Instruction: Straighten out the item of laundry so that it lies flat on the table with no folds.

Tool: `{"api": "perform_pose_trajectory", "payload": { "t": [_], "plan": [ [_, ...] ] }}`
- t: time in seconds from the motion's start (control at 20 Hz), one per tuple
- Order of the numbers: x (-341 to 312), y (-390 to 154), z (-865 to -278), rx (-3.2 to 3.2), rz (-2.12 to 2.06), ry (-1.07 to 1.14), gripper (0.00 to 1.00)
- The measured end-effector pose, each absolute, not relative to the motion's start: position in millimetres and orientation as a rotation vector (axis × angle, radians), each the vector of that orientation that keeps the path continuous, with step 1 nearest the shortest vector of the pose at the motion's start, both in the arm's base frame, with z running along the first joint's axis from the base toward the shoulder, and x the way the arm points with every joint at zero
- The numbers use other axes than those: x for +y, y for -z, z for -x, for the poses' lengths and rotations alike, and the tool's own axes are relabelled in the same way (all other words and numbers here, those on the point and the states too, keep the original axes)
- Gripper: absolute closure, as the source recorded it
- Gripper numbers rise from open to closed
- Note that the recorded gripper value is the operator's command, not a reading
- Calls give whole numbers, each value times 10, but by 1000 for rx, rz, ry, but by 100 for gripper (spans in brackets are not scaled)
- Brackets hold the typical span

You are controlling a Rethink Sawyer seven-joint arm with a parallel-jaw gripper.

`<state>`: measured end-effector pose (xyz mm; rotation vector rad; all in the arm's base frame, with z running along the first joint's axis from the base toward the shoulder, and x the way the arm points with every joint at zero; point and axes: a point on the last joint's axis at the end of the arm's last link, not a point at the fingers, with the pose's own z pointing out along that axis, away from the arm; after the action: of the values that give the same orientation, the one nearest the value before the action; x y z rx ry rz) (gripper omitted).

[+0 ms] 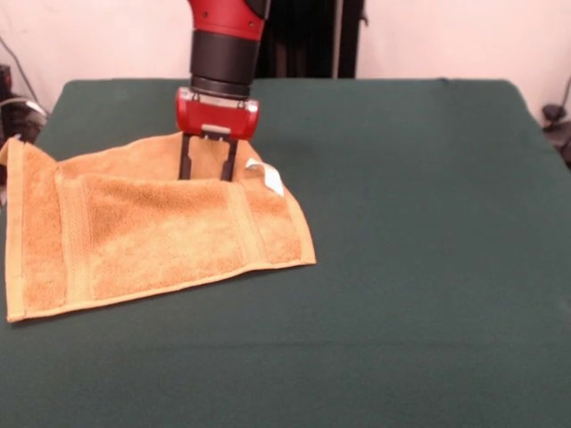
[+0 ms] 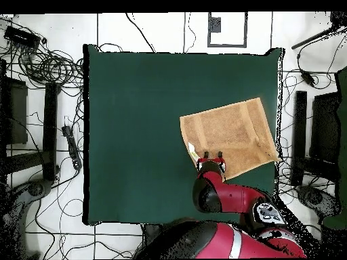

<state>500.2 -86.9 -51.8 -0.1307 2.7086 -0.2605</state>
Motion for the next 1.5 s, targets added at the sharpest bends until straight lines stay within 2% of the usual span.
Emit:
{"api": "perform_pose_trajectory", "payload": {
  "t": [0.9, 1.5],
  "plan": [
    [-651, 503, -5045, 2741, -123, 440, 0],
    [-660, 477, -5076, 2779, -203, 419, 0]
  ]
}}
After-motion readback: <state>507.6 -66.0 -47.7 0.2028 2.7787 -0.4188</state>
